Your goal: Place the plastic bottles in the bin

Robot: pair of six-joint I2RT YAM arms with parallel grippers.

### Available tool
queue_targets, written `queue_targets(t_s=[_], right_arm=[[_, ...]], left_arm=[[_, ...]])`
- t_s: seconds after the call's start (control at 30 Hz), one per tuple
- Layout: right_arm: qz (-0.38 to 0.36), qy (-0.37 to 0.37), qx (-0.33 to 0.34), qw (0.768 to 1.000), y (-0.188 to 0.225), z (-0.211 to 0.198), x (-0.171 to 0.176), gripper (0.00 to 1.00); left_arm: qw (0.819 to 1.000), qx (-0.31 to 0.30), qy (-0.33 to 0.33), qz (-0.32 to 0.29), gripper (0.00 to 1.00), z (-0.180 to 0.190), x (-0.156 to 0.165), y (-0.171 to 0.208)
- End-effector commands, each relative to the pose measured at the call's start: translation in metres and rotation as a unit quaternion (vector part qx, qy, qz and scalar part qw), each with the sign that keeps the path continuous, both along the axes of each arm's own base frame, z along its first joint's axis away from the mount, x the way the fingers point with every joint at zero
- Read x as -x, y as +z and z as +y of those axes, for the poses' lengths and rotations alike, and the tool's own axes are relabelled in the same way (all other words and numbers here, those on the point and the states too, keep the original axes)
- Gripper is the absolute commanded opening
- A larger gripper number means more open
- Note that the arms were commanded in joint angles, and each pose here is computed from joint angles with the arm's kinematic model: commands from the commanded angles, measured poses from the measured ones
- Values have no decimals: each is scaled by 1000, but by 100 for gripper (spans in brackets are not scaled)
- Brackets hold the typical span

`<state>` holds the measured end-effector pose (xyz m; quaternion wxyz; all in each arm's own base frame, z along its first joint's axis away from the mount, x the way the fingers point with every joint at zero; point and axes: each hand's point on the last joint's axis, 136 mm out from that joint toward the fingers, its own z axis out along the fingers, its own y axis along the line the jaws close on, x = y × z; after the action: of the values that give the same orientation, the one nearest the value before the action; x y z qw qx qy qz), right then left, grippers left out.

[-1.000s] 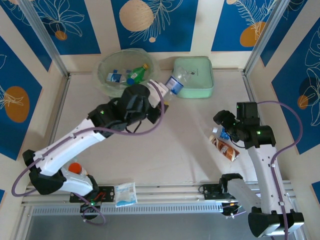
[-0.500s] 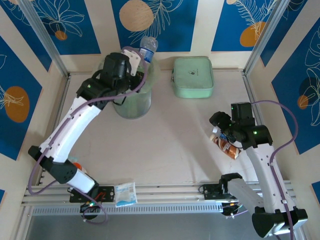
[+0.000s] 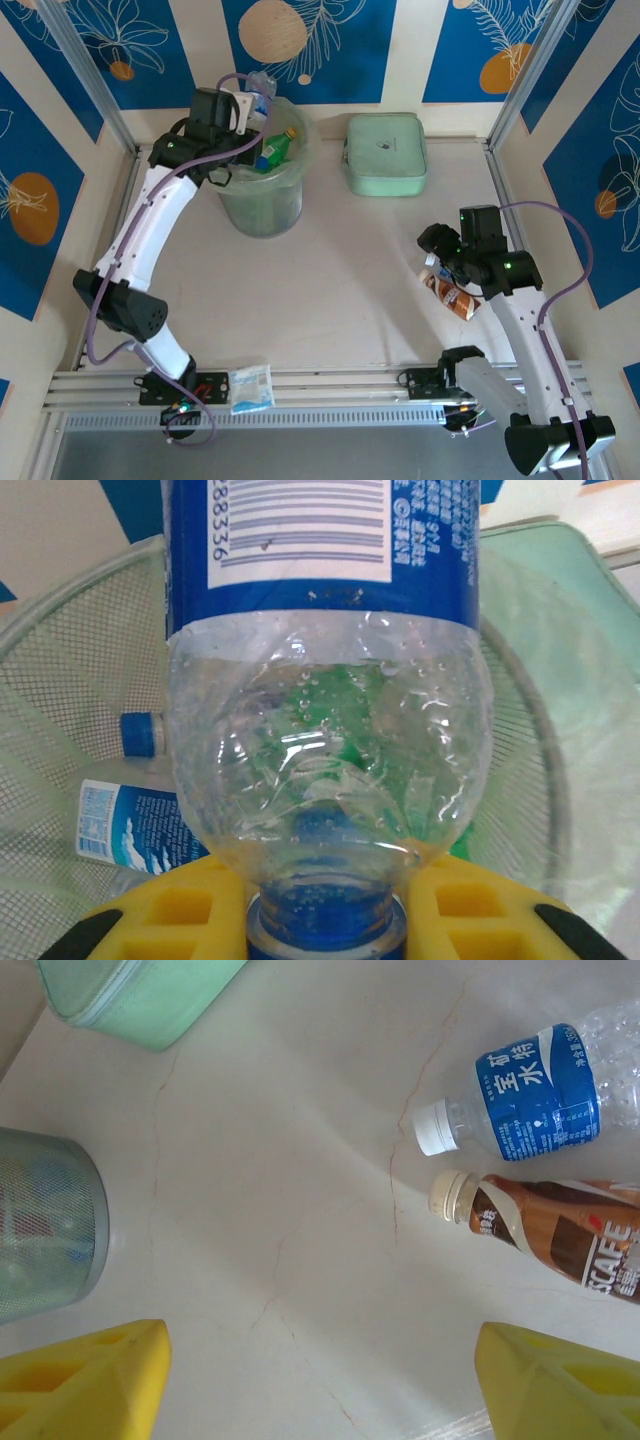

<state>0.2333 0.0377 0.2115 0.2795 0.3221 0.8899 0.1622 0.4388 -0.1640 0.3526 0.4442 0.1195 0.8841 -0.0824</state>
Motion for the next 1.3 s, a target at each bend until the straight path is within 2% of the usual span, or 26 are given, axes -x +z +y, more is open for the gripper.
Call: queue_targets(t_s=[0.0, 0.27, 0.57, 0.6, 0.7, 0.77, 1.07, 1.27], right_arm=[[-4, -3, 5, 1000, 0, -2, 3, 80], [-2, -5, 5, 1000, -2, -2, 2, 80], [-4, -5, 6, 1000, 0, -2, 1, 80], [-5, -5, 7, 1000, 0, -3, 1, 80], [-5, -5, 9, 1000, 1, -3, 1, 80], [-5, -5, 11, 1000, 2, -4, 2, 80], [-10, -6, 22, 1000, 7, -7, 3, 80], [-11, -9, 26, 1000, 9, -10, 3, 81]], left_arm=[[1000, 0, -1, 10, 10, 6, -6, -1], [999, -36, 13, 27, 10, 22, -16, -20], [997, -57, 37, 36, 15, 39, -23, -26], [997, -60, 41, 37, 19, 42, -24, -26], [996, -65, 45, 40, 43, 44, -23, -26], [996, -64, 48, 39, 52, 45, -23, -25], [997, -44, 60, 9, 57, 50, -10, 5], [998, 1, 55, -15, 58, 46, 14, 38]])
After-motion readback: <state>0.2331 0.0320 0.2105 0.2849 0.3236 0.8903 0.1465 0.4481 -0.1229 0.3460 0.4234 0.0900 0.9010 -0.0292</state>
